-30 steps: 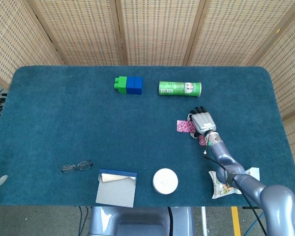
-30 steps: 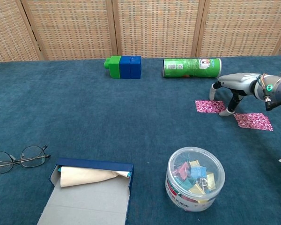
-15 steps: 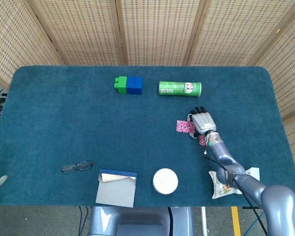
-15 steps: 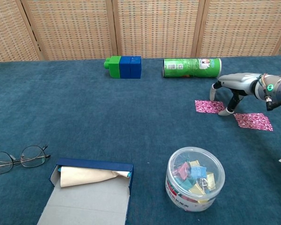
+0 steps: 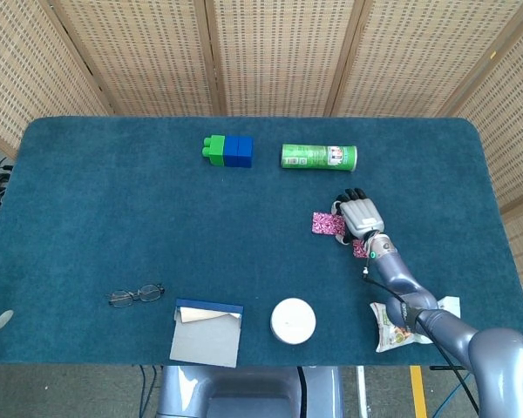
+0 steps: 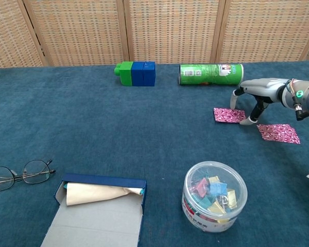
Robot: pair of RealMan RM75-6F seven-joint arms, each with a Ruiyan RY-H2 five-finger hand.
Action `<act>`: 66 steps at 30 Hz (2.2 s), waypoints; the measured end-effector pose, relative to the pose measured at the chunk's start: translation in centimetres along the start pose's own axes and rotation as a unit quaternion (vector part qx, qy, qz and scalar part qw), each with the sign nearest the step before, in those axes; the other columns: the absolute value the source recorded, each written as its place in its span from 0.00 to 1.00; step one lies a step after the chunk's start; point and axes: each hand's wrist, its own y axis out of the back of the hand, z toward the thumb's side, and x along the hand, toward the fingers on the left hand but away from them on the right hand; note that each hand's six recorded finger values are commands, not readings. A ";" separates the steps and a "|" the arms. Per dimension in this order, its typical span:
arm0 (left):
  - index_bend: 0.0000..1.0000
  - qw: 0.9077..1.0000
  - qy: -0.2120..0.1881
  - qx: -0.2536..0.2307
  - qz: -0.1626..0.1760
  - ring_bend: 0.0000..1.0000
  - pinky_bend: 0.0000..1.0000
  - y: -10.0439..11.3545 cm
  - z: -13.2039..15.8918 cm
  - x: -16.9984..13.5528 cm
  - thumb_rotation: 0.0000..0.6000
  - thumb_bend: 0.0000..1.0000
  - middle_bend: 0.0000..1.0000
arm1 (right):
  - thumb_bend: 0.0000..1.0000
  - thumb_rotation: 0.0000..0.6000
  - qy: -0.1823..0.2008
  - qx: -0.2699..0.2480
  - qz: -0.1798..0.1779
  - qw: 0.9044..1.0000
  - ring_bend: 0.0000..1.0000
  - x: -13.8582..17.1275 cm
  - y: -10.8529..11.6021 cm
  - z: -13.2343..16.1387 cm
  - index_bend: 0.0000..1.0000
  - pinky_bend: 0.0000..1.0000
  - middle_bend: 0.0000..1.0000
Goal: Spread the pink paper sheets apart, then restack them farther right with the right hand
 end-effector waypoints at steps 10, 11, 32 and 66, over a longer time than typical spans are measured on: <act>0.02 1.000 -0.002 -0.001 0.003 0.00 0.00 0.2 0.1 -0.1 0.93 0.11 0.00 | 0.36 1.00 0.019 -0.002 -0.013 1.000 0.00 1.6 1.4 -0.1 0.49 0.00 0.19; 0.02 1.000 -0.003 -0.001 0.003 0.00 0.00 0.2 0.1 -0.1 0.93 0.11 0.00 | 0.36 1.00 0.020 -0.001 -0.014 1.000 0.00 2.0 1.6 -0.4 0.49 0.00 0.19; 0.02 1.000 -0.011 -0.001 0.006 0.00 0.00 0.5 0.8 -0.5 0.93 0.11 0.00 | 0.35 1.00 -0.008 0.006 -0.012 1.000 0.00 7.2 0.3 -6.4 0.49 0.00 0.19; 0.02 1.000 -0.005 -0.001 0.005 0.00 0.00 0.4 0.8 -1.0 0.93 0.11 0.00 | 0.31 1.00 -0.016 0.007 -0.007 1.000 0.00 8.5 -0.2 -9.2 0.24 0.00 0.10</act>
